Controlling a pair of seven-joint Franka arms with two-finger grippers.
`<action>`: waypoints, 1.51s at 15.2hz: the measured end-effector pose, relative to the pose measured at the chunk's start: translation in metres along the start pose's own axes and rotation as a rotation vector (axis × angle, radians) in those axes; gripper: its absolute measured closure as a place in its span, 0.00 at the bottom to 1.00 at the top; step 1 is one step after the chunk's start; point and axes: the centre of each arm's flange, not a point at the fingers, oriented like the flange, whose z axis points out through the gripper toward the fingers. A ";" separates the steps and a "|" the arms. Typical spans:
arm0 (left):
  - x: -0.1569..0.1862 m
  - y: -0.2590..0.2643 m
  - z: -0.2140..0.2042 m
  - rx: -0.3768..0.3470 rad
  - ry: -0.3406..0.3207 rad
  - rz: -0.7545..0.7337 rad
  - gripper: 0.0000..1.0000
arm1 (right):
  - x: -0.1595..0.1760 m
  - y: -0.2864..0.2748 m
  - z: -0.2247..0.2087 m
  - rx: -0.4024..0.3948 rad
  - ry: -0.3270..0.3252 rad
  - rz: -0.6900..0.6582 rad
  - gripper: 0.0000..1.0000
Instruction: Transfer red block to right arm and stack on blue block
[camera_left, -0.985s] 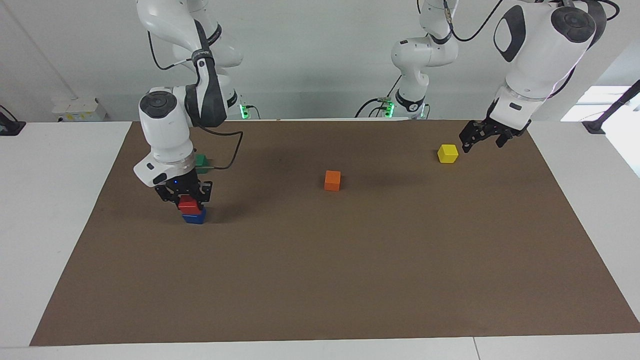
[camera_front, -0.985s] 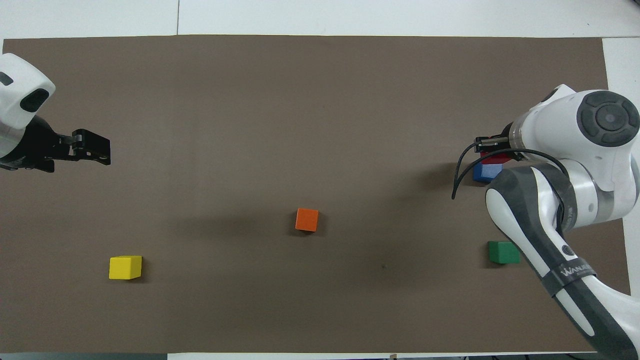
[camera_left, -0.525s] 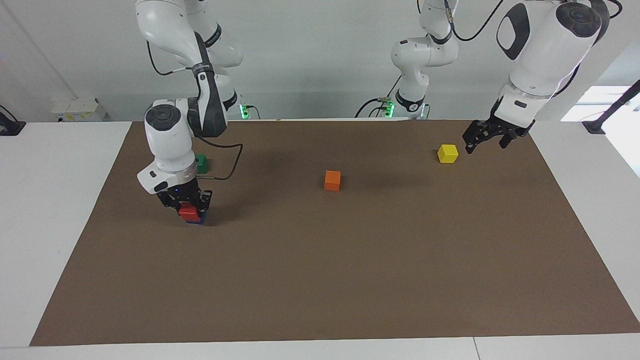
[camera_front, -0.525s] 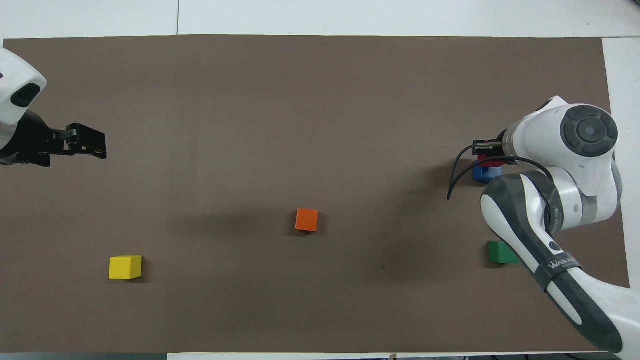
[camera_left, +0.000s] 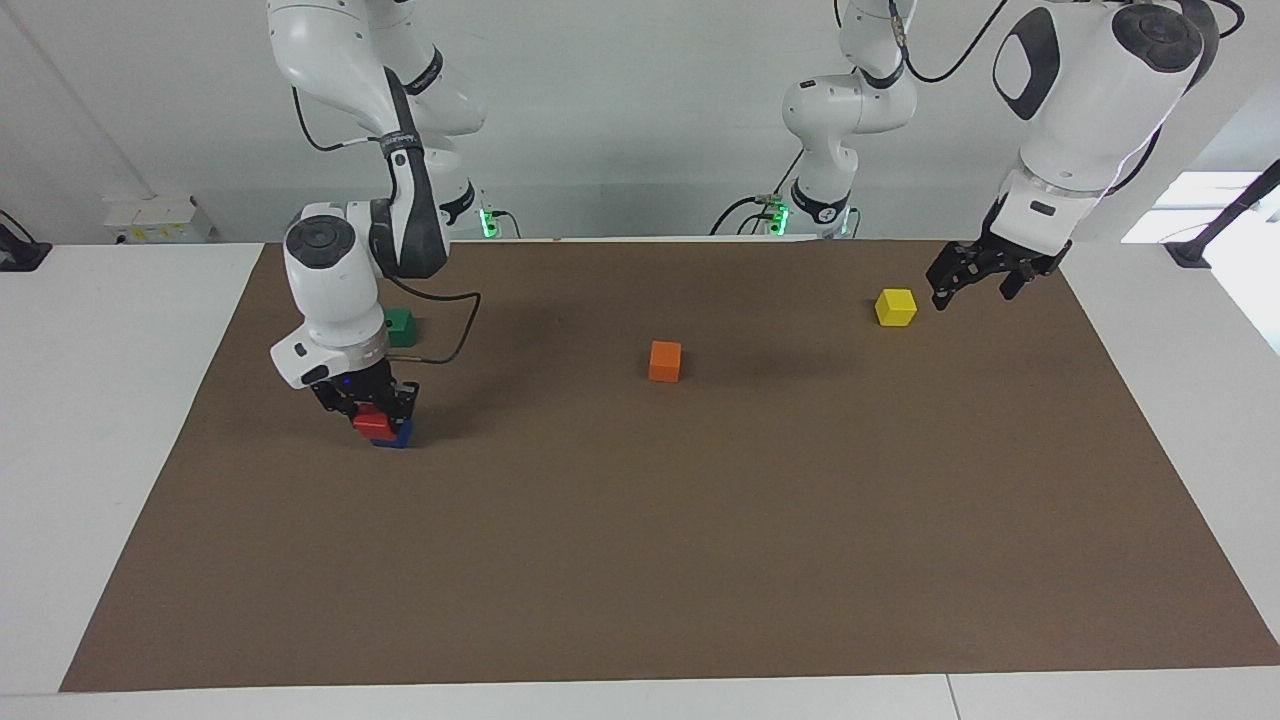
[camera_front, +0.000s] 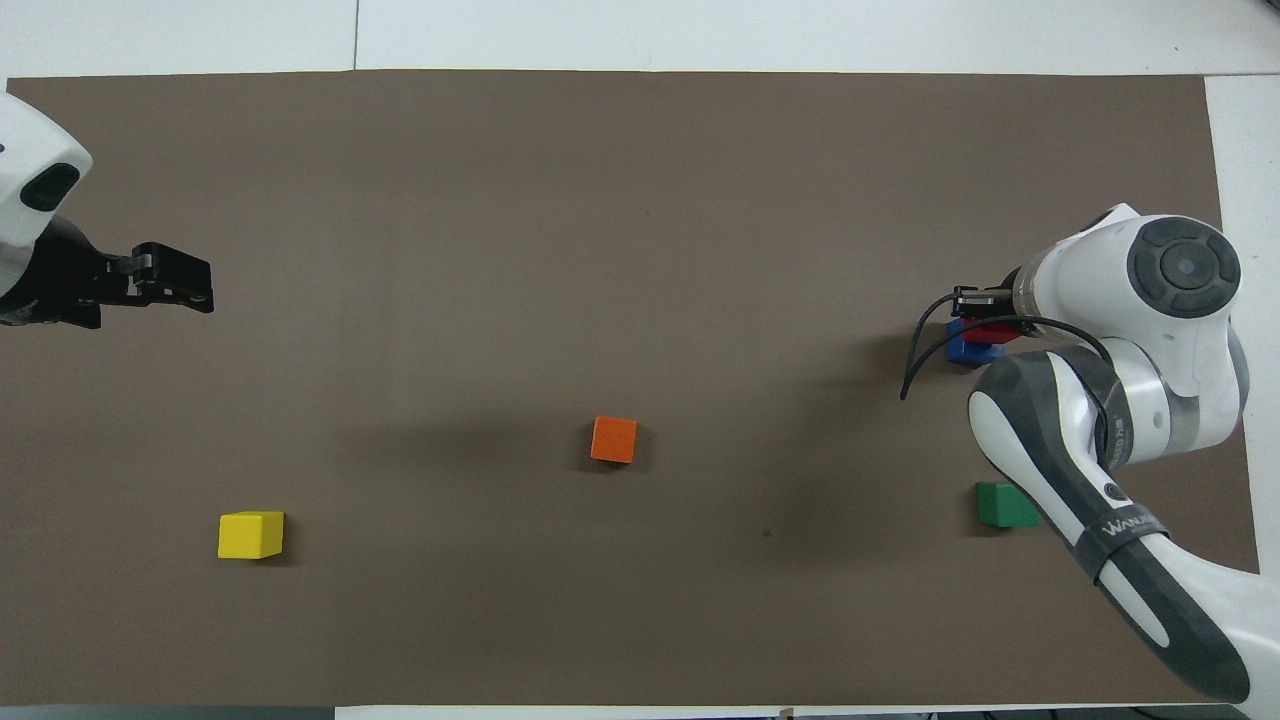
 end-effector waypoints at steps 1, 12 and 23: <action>0.000 0.000 0.000 0.000 0.000 0.000 0.00 | -0.001 0.000 0.001 0.002 0.005 0.003 0.44; -0.001 0.001 -0.002 -0.001 0.002 0.001 0.00 | -0.009 0.014 0.014 0.009 0.016 0.034 0.00; -0.005 0.015 -0.004 -0.059 -0.005 0.012 0.00 | 0.036 0.019 -0.105 0.038 -0.080 -0.078 0.00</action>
